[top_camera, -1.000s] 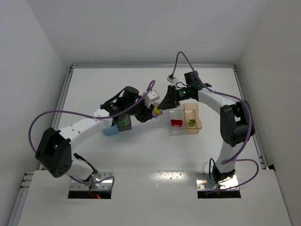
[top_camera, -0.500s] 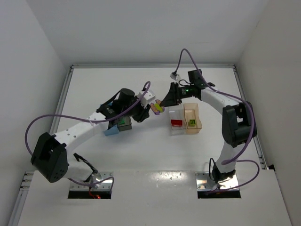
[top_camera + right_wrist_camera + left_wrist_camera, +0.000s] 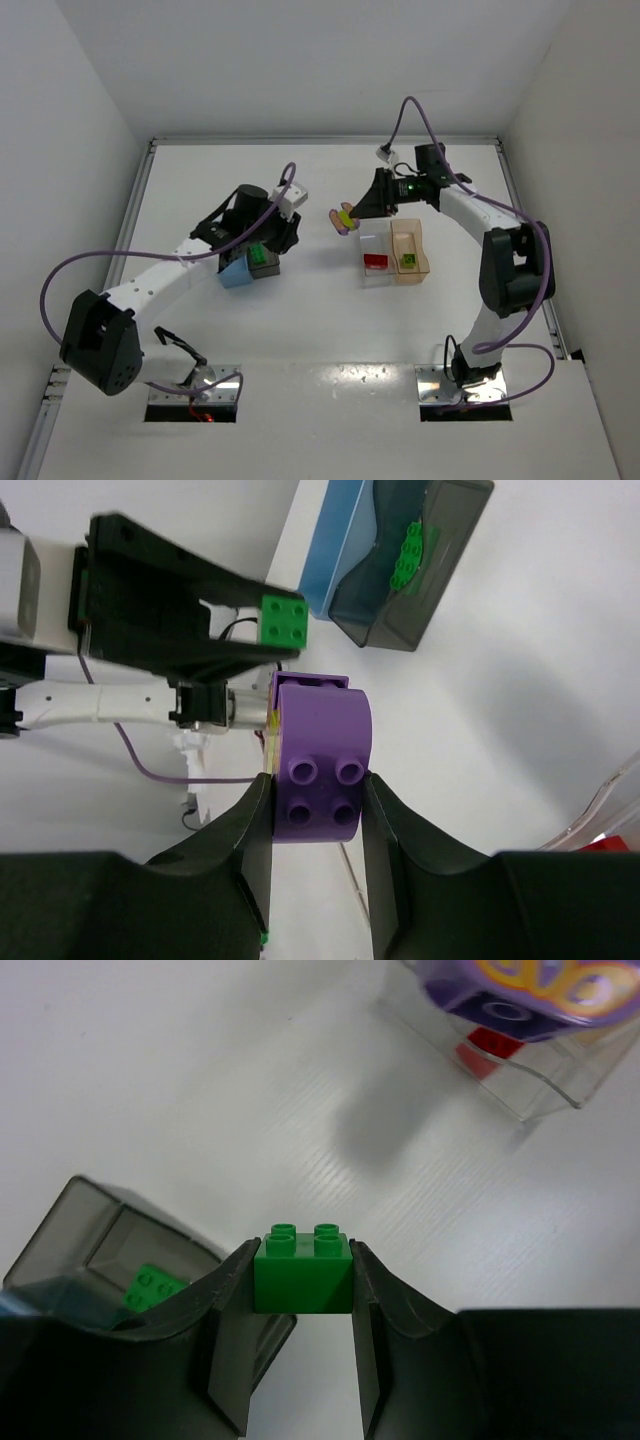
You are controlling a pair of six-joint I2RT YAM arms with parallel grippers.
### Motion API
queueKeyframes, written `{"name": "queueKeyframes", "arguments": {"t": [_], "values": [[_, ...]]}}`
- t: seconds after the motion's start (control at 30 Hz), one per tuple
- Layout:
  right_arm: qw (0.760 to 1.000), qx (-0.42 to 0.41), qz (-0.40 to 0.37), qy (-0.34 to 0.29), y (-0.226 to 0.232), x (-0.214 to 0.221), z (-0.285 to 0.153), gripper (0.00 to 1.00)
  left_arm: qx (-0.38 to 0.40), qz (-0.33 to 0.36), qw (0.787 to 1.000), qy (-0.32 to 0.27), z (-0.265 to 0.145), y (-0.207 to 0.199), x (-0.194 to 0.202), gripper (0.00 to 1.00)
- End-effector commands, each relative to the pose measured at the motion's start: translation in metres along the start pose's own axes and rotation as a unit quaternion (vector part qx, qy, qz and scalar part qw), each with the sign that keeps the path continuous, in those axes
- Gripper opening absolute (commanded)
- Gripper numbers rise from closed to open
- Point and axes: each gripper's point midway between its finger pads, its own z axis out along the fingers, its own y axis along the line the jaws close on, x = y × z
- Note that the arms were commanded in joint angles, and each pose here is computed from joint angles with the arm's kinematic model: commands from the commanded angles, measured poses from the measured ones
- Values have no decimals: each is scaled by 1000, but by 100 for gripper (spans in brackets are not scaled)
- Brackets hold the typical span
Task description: Sort the legos into containers by color
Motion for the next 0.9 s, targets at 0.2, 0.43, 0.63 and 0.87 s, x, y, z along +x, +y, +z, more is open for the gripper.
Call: {"name": "queueKeyframes", "arguments": {"t": [0.2, 0.43, 0.63, 0.87], "values": [[998, 13, -60, -20, 14, -9, -10, 0, -160, -87, 983, 28, -39, 55, -2, 0], [998, 20, -61, -16, 13, -7, -6, 0, -189, -115, 969, 111, -31, 85, 45, 6], [998, 22, -61, -11, 12, -7, -7, 0, -157, -166, 962, 147, -11, 97, 69, 14], [998, 22, -61, -11, 12, -7, -7, 0, -119, -176, 963, 167, 7, 91, 77, 41]]}}
